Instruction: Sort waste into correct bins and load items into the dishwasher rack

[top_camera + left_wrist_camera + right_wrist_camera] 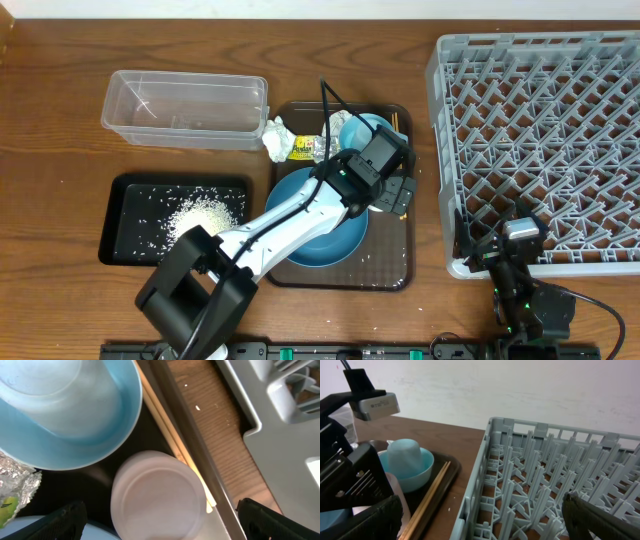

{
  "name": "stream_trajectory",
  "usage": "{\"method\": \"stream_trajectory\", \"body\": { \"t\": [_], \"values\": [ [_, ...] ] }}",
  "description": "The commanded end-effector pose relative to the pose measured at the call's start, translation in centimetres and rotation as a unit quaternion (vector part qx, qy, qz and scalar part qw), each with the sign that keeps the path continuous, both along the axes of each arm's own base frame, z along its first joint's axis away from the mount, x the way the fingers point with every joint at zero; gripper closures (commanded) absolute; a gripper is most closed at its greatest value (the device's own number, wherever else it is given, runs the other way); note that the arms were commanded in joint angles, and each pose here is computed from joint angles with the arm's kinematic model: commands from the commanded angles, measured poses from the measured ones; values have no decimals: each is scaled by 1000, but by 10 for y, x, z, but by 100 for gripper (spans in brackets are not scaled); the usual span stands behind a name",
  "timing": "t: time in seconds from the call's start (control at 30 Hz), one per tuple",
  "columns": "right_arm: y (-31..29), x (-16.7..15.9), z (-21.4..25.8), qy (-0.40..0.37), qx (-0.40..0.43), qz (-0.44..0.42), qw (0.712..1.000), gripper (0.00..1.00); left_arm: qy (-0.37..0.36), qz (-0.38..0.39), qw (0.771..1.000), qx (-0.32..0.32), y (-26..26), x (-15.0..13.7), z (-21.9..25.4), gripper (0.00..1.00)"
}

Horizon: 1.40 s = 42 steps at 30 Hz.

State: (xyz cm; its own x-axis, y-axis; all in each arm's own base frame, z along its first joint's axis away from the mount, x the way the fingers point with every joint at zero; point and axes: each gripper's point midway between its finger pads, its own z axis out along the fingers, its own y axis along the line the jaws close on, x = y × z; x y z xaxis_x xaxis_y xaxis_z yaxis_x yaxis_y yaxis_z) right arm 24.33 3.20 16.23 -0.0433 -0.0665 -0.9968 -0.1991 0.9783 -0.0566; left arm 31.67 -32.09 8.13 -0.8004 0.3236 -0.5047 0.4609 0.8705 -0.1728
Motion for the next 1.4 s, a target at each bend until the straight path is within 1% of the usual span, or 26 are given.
{"method": "stream_trajectory", "body": {
  "t": [0.0, 0.17, 0.4, 0.53, 0.63, 0.83, 0.93, 1.0, 1.1, 1.23, 1.3, 1.37],
  "values": [
    [-3, 0, -1, 1, 6, -6, 1000, 1, -17, 14, 1000, 20, 5, 9, -3, 2],
    [-3, 0, -1, 1, 6, -6, 1000, 1, -15, 30, 999, 23, 8, 10, -6, 2],
    [-3, 0, -1, 1, 6, -6, 1000, 1, -13, 30, 999, 26, 8, 10, -10, 2],
    [-3, 0, -1, 1, 6, -6, 1000, 1, -12, 38, 999, 19, 8, 10, -6, 2],
    [-3, 0, -1, 1, 6, -6, 1000, 1, -17, 55, 998, -3, 7, 11, 10, 2],
    [-3, 0, -1, 1, 6, -6, 1000, 1, -53, 60, 996, -47, 13, 6, 68, 2],
    [-3, 0, -1, 1, 6, -6, 1000, 1, -67, 70, 993, -62, 25, 7, 92, 2],
    [-3, 0, -1, 1, 6, -6, 1000, 1, -72, 92, 991, -65, 43, 15, 102, 2],
    [-3, 0, -1, 1, 6, -6, 1000, 1, -64, 137, 987, -58, 76, 33, 100, 2],
    [-3, 0, -1, 1, 6, -6, 1000, 1, -17, 188, 982, -26, 122, 47, 74, 2],
    [-3, 0, -1, 1, 6, -6, 1000, 1, 15, 201, 979, -18, 135, 48, 57, 2],
    [-3, 0, -1, 1, 6, -6, 1000, 1, 33, 187, 982, -15, 138, 49, 46, 2]
  ]
}}
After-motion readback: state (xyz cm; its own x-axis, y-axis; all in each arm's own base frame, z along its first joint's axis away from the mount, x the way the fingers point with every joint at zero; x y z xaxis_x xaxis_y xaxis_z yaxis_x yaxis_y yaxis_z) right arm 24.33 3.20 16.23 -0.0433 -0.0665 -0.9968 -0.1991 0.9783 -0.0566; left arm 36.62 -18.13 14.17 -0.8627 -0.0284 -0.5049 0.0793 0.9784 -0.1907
